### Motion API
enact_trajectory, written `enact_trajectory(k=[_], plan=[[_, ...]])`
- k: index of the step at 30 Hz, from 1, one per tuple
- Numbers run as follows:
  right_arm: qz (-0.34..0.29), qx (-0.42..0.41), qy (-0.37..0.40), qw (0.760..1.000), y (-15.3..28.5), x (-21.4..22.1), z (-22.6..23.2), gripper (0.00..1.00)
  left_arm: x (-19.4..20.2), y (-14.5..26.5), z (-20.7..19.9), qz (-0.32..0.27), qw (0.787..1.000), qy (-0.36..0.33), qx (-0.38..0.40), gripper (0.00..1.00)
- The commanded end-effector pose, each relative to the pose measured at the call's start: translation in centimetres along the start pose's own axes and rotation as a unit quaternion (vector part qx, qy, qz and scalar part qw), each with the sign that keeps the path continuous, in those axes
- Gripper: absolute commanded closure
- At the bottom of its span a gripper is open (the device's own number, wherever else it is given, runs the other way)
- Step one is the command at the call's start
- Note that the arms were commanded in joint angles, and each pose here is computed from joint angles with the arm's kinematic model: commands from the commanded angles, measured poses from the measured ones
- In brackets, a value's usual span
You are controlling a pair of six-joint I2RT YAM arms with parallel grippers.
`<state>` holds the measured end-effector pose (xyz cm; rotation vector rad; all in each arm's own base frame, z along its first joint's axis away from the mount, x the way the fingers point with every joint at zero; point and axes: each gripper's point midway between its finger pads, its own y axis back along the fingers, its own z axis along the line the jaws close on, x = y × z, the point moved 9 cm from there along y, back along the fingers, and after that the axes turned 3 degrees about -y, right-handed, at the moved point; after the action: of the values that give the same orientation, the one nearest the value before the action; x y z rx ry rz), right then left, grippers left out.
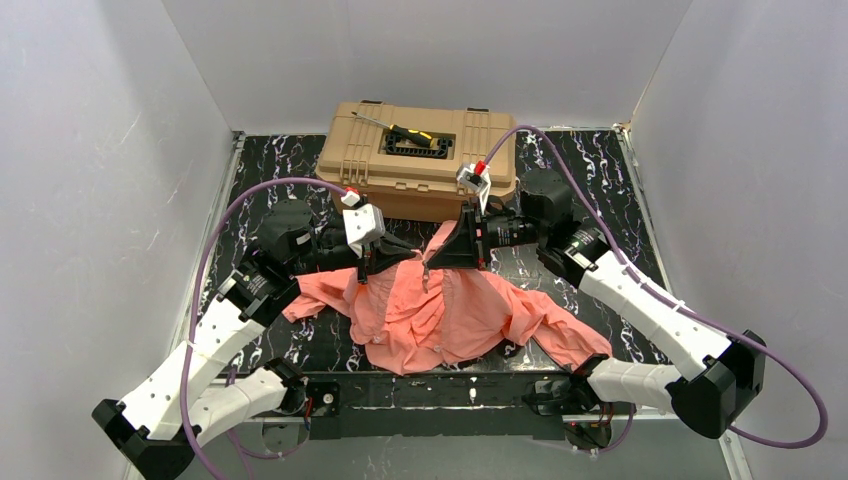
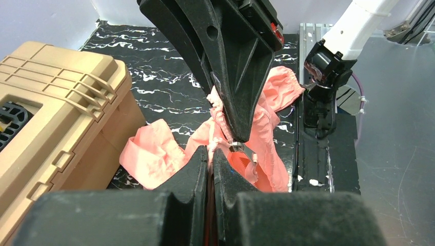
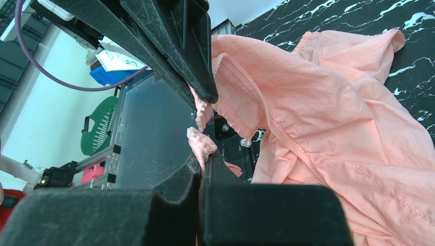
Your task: Zip up the jacket
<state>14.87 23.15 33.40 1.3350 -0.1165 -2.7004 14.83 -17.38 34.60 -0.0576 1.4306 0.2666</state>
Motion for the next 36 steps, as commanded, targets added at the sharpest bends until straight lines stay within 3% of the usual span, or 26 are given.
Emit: enact_trajectory(k=[1,9,25,36], plan=[[-0.021,-0.009,0.034,0.999,0.3,-1.3,1.3,0.99,-1.5,0.5,0.0,-0.017,1.0,-0.022,-0.003,1.0],[-0.047,-0.003,0.049,0.998,0.4,-1.3,1.4,0.99,-1.5,0.4,0.0,-0.015,1.0,-0.022,-0.004,1.0],[-0.025,-0.002,0.022,0.999,0.0,-0.1,0.8,0.99,-1.6,0.6,0.3,-0.012,0.999,-0.026,-0.028,1.0],[-0.05,0.015,0.044,0.998,0.0,-0.7,0.9,0.99,-1.5,0.5,0.1,-0.013,0.999,-0.022,-0.019,1.0]])
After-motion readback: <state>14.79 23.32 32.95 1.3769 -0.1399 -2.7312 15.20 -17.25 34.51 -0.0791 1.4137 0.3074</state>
